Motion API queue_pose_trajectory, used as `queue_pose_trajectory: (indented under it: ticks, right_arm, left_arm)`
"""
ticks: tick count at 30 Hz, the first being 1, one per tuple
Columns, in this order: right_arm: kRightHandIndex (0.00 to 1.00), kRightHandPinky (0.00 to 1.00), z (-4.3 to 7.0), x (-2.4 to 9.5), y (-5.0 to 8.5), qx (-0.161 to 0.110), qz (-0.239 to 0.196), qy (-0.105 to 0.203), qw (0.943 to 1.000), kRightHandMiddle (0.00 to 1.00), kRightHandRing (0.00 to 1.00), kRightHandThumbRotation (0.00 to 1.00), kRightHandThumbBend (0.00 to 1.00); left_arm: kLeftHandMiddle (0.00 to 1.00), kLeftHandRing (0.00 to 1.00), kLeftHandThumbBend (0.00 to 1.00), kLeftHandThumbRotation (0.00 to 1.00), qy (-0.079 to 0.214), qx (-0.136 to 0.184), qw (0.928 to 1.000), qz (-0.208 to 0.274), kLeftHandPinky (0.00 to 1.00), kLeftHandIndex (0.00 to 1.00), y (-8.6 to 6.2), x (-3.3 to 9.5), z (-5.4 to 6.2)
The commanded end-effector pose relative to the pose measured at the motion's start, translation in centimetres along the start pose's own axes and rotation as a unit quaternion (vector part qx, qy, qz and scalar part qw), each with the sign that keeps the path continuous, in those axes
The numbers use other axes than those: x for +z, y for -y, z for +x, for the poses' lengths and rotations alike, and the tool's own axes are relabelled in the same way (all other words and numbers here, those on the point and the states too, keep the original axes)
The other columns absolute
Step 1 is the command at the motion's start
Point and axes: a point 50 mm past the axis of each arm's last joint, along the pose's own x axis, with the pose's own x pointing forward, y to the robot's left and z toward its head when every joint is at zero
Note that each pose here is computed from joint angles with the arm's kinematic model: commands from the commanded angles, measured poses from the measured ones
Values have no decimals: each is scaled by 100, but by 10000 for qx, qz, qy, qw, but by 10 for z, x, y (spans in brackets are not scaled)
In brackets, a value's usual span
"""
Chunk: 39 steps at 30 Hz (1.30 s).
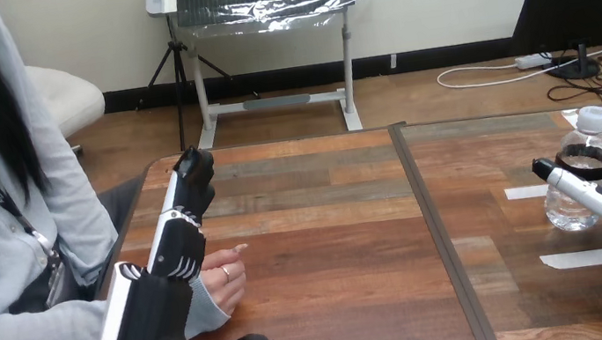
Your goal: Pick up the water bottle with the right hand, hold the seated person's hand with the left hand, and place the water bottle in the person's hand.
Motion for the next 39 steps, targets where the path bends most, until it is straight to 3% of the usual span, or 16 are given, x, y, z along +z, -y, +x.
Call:
queue_pose_trajectory:
  ticks: [1, 18, 39]
  right_arm:
    - [100, 99, 12, 33, -6, 19, 32, 365, 9993, 96, 97, 43, 100]
    - [100, 97, 14, 35, -9, 58, -51, 248, 9997, 96, 96, 47, 100]
    - [100, 92, 18, 45, -13, 55, -120, 183, 9997, 95, 95, 44, 100]
  left_arm:
    - [100, 100, 100, 63, 382, 6, 9992, 111, 100, 100, -6, 9, 12]
    - [100, 100, 100, 62, 373, 15, 9993, 100, 99, 100, -8, 14, 8]
    - [100, 100, 100, 61, 426, 9, 9989, 218, 94, 100, -12, 22, 4]
